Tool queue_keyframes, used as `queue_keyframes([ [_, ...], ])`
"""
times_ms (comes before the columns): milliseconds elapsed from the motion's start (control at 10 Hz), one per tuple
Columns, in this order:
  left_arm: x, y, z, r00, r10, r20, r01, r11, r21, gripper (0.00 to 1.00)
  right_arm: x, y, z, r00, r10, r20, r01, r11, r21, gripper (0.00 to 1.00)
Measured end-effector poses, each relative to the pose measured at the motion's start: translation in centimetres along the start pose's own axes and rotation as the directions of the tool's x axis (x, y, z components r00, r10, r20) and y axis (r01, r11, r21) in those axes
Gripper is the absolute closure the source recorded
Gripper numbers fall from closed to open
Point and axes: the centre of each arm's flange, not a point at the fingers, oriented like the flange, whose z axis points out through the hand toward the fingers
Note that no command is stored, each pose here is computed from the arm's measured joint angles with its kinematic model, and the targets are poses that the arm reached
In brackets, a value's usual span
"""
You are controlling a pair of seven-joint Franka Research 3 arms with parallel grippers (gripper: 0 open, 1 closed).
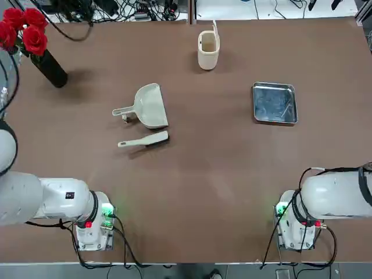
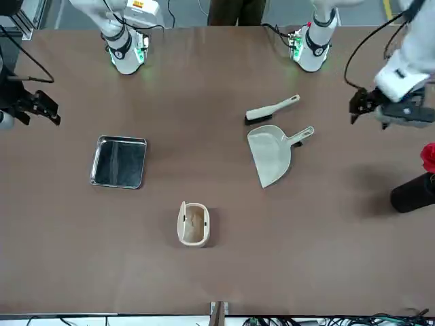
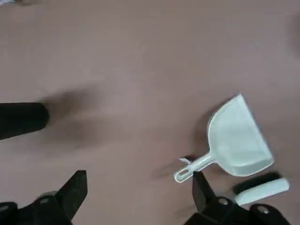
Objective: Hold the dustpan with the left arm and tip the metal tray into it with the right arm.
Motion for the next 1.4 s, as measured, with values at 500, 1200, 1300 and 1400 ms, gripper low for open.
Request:
queue_keyframes([
  [500,-0.2,-3.0,-7.6,0.998,-0.056,0.001,0.056,0.998,-0.001,0.01,-0.8,0.3,0.9,1.0,0.007,-0.021,-0.007,1.0,-0.001,0.0],
  [1200,0.9,-3.9,-6.8,0.995,-0.089,0.055,0.092,0.994,-0.053,0.04,-2.8,1.0,2.0,0.998,-0.067,-0.003,0.067,0.998,-0.004,0.0],
  [1300,0.4,-3.6,-6.4,0.995,-0.091,0.041,0.093,0.995,-0.047,0.05,-3.0,1.2,2.1,0.998,-0.064,0.003,0.064,0.998,-0.004,0.0],
  [1400,-0.4,-3.1,-6.1,0.995,-0.09,0.033,0.091,0.995,-0.04,0.05,-3.1,1.6,2.3,0.998,-0.059,0.007,0.059,0.998,-0.002,0.0],
])
